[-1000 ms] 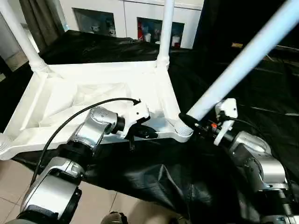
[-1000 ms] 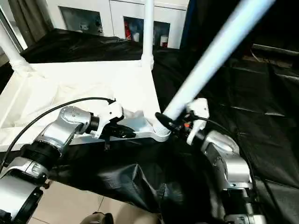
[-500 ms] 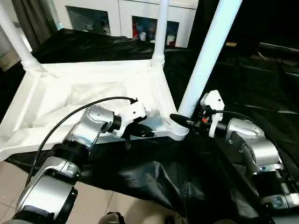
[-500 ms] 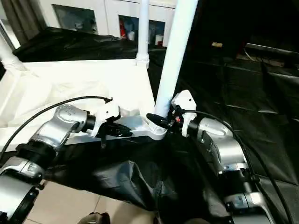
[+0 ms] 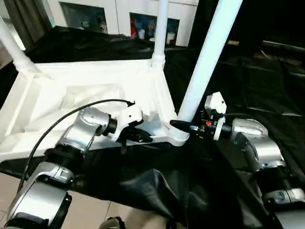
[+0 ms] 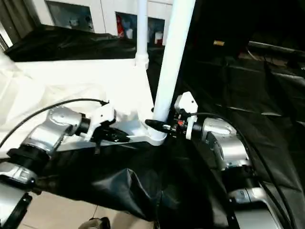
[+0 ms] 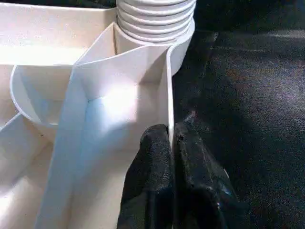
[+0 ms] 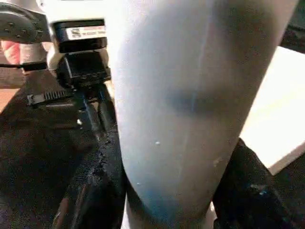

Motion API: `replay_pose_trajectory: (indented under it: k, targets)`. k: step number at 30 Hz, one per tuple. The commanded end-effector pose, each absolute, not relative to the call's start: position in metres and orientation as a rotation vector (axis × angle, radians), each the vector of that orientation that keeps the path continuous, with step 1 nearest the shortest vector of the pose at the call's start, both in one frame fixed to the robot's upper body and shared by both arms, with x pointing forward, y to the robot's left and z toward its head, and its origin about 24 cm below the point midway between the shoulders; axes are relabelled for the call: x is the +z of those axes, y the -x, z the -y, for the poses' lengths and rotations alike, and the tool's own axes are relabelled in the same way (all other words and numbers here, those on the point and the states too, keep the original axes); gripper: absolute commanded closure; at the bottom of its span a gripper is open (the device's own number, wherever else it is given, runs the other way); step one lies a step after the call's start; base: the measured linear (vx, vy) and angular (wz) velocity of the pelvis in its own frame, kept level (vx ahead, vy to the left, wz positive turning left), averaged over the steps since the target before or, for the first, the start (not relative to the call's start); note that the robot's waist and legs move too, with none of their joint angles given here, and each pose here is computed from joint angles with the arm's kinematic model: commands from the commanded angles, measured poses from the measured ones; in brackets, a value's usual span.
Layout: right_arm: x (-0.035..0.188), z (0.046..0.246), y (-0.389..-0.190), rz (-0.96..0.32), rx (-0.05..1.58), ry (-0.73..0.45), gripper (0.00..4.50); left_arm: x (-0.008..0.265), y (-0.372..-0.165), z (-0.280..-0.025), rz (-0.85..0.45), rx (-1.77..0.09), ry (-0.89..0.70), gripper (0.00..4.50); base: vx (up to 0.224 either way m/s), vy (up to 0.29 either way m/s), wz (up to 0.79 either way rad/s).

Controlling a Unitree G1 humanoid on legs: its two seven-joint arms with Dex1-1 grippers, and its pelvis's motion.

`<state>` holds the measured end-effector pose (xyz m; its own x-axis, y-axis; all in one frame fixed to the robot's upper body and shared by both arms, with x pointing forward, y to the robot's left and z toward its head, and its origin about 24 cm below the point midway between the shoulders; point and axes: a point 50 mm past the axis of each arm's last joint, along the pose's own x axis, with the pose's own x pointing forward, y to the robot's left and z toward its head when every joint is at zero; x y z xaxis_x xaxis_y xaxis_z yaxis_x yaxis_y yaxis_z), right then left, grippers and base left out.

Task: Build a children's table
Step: Rotate leg to tighten

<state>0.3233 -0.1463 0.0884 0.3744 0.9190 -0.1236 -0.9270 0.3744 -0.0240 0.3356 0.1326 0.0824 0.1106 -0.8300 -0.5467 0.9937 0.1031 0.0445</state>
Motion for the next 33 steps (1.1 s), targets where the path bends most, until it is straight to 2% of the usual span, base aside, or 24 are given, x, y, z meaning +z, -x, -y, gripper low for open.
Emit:
replay_pose_trajectory:
  k: [1,6,11,13,18,19,26,33]
  targets:
    - [0.041,0.148,-0.311,-0.329,1.163,0.059,2.63,0.088,-0.336,-0.121,-0.414,-1.470,-0.477,4.50,0.000,0.000,0.00]
    - [0.041,0.147,-0.319,-0.303,1.025,0.089,2.63,0.094,-0.353,-0.116,-0.383,-1.258,-0.423,4.50,0.000,0.000,0.00]
    - [0.034,0.147,-0.321,-0.306,0.917,0.082,2.63,0.094,-0.361,-0.115,-0.394,-1.147,-0.403,4.50,0.000,0.000,0.00]
    - [0.021,0.137,-0.325,-0.331,0.779,0.051,2.63,0.094,-0.370,-0.108,-0.414,-1.016,-0.363,4.50,0.000,0.000,0.00]
    - [0.014,0.121,-0.336,-0.362,0.596,0.012,2.63,0.092,-0.378,-0.098,-0.453,-0.894,-0.353,4.50,0.000,0.000,0.00]
    - [0.013,0.109,-0.342,-0.384,0.505,-0.030,2.63,0.093,-0.382,-0.088,-0.451,-0.840,-0.325,4.50,0.000,0.000,0.00]
    - [0.017,0.081,-0.350,-0.403,0.421,-0.085,2.63,0.092,-0.384,-0.071,-0.443,-0.791,-0.353,4.50,0.000,0.000,0.00]
    - [0.021,0.065,-0.352,-0.404,0.409,-0.056,2.63,0.092,-0.385,-0.067,-0.450,-0.780,-0.361,4.50,0.000,0.000,0.00]
